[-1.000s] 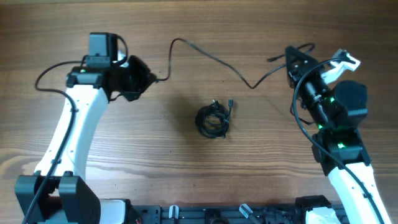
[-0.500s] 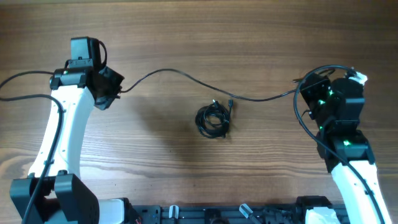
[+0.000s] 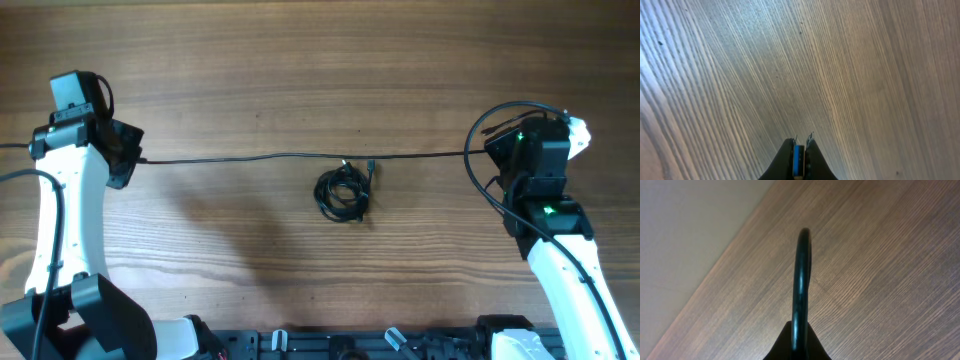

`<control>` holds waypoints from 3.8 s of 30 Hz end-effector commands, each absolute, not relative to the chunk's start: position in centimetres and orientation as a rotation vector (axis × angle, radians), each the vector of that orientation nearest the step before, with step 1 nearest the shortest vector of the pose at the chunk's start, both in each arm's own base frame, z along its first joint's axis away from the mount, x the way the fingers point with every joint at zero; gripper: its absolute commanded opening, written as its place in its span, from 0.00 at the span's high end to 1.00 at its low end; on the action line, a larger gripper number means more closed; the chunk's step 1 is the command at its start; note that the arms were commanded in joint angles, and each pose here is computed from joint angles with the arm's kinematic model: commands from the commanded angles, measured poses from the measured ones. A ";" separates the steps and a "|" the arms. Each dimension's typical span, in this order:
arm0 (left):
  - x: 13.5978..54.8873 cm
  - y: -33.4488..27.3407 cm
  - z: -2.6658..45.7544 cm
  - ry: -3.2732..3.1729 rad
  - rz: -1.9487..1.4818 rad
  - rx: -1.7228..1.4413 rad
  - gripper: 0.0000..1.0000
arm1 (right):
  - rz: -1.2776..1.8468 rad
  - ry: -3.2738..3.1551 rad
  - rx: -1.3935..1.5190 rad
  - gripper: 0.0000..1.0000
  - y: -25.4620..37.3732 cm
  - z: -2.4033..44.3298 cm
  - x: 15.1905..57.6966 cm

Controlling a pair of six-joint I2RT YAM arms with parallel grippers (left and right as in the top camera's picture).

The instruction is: Untangle cables

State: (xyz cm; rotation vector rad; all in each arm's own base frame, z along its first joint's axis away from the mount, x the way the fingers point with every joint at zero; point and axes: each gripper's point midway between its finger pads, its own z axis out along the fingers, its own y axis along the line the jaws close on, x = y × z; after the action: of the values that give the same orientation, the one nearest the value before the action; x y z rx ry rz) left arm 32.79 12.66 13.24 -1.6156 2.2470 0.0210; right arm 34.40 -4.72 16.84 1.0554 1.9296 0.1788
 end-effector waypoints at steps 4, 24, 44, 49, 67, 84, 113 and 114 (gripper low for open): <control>32.3 15.5 14.6 2.143 0.120 -1.635 0.96 | 0.012 1.870 1.042 0.95 -7.8 17.9 34.2; 37.2 10.9 15.7 2.169 -0.328 -1.503 0.00 | 0.036 2.000 1.016 0.50 -6.7 13.8 36.0; 35.6 10.1 14.8 2.238 -0.306 -1.546 0.00 | 0.473 2.620 0.266 0.01 9.2 4.6 35.1; 35.5 10.1 14.8 2.241 -0.305 -1.548 0.00 | 0.376 2.592 -0.317 0.09 10.8 3.7 34.8; 35.5 10.1 14.8 2.241 -0.305 -1.548 0.00 | 0.119 2.613 -0.727 0.92 12.2 -1.5 33.9; 35.5 10.1 14.8 2.241 -0.305 -1.548 0.00 | 0.478 1.882 -0.217 0.96 15.1 27.6 38.7; 35.2 10.0 14.6 2.253 -0.301 -1.558 0.00 | -0.335 2.172 0.258 0.96 -18.2 22.0 56.6; 35.2 10.0 14.6 2.253 -0.301 -1.558 0.00 | -0.330 2.235 0.294 0.48 -19.2 18.9 56.5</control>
State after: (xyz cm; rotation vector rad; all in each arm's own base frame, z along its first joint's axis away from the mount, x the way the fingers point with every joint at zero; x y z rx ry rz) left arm 35.06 9.86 13.75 -1.5826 2.2660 -0.3044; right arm 56.16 -17.62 22.88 0.3046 2.1549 -0.3469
